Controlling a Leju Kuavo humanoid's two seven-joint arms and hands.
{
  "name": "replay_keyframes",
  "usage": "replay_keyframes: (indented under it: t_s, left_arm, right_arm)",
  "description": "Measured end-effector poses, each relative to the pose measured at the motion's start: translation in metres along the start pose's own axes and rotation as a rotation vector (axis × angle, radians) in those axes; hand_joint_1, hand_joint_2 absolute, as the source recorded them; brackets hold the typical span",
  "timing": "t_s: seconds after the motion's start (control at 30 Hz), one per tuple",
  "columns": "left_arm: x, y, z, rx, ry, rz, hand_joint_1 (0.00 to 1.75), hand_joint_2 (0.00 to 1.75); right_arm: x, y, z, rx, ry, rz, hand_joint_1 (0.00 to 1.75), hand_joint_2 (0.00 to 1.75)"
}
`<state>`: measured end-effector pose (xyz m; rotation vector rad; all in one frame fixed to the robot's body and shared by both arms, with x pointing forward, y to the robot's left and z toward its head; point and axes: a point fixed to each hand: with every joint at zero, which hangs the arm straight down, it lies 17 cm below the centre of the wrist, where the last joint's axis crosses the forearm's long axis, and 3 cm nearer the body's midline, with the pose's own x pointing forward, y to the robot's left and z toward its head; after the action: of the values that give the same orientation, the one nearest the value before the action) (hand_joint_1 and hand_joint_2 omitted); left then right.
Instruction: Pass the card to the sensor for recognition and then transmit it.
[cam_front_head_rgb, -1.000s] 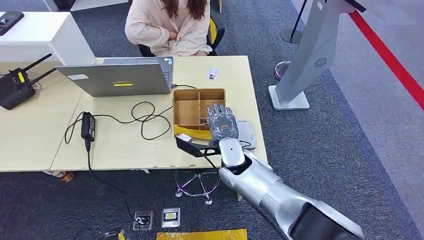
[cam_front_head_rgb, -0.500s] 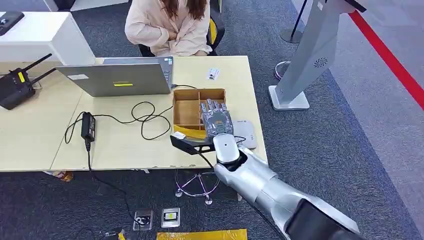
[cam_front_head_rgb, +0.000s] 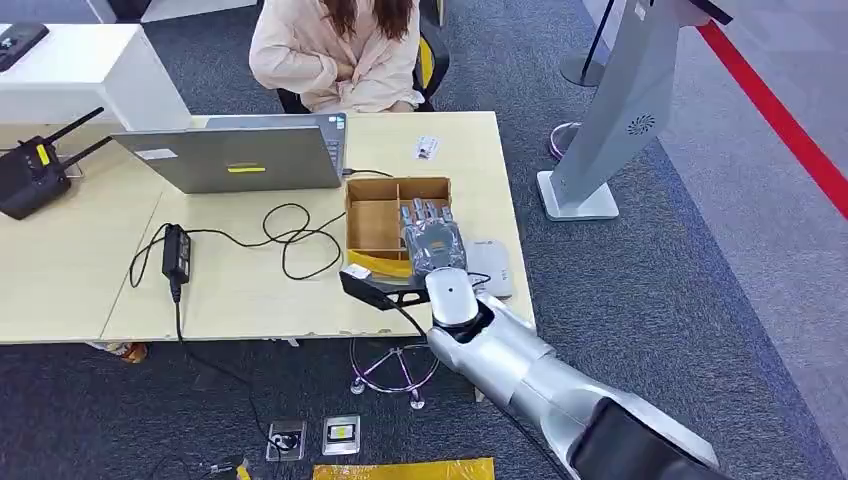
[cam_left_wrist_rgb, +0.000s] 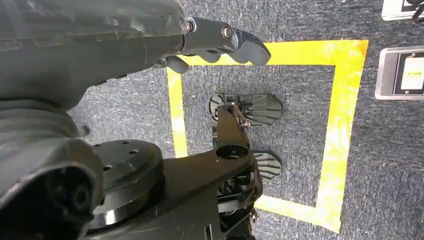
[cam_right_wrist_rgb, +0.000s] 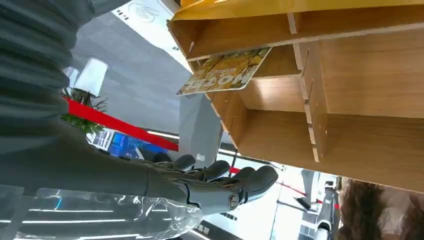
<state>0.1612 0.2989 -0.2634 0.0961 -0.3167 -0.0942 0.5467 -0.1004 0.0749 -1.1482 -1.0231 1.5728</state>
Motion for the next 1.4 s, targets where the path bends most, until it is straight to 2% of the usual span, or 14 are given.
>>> replay_keyframes:
  t_s: [1.4]
  left_arm:
    - [-0.006,-0.003,0.000,0.001,0.015,0.010,0.00,0.00]
  right_arm:
    - [-0.012,0.015,0.000,0.050,0.050,0.050,0.00,1.75]
